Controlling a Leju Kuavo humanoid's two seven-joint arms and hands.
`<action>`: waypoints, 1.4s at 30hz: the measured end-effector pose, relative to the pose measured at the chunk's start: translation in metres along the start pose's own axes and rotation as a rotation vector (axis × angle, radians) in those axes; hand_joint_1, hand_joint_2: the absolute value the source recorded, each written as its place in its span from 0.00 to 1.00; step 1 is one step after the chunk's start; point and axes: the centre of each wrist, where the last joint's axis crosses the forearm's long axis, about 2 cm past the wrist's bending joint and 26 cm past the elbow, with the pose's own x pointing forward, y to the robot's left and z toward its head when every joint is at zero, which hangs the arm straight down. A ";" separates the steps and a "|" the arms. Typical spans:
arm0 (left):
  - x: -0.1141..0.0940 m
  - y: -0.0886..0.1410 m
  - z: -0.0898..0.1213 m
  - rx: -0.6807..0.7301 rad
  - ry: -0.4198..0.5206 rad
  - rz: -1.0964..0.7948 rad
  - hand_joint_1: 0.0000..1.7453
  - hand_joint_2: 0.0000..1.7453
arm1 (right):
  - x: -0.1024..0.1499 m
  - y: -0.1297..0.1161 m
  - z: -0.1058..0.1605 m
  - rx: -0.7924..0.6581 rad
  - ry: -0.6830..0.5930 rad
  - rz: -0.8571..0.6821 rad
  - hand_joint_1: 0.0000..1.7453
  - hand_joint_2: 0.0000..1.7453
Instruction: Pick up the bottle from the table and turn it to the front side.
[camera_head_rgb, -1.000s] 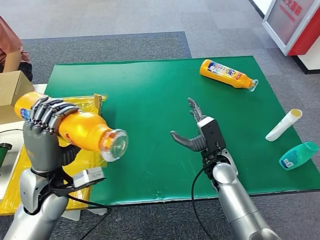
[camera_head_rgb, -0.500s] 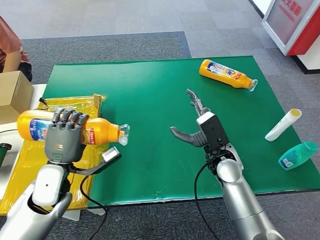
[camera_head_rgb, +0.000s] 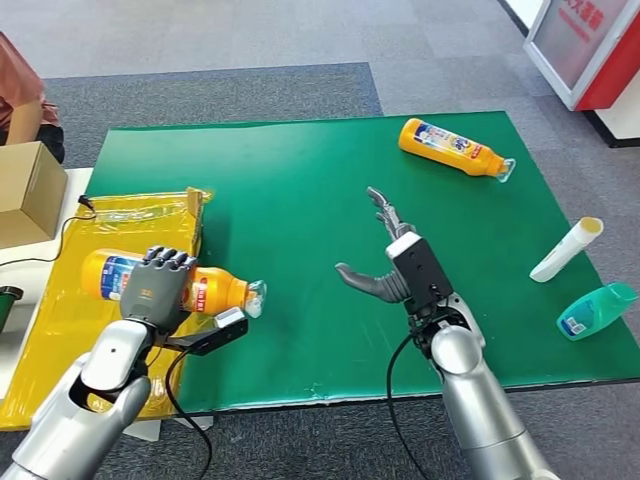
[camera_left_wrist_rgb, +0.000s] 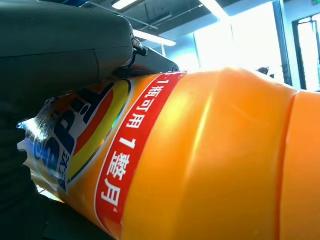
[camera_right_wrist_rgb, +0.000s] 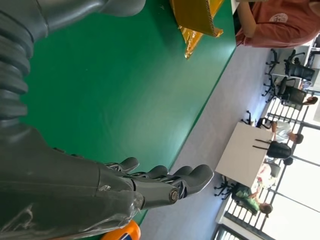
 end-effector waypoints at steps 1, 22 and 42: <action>-0.001 -0.002 -0.001 -0.012 0.004 0.000 1.00 1.00 | 0.000 0.000 0.000 0.001 0.000 0.001 0.00 1.00; -0.017 -0.042 0.012 -0.224 0.096 0.054 1.00 1.00 | 0.006 0.002 -0.003 0.001 0.002 0.015 0.00 1.00; -0.029 -0.065 0.021 -0.227 0.254 0.163 0.00 0.00 | 0.007 0.010 0.009 -0.020 0.025 -0.026 0.00 1.00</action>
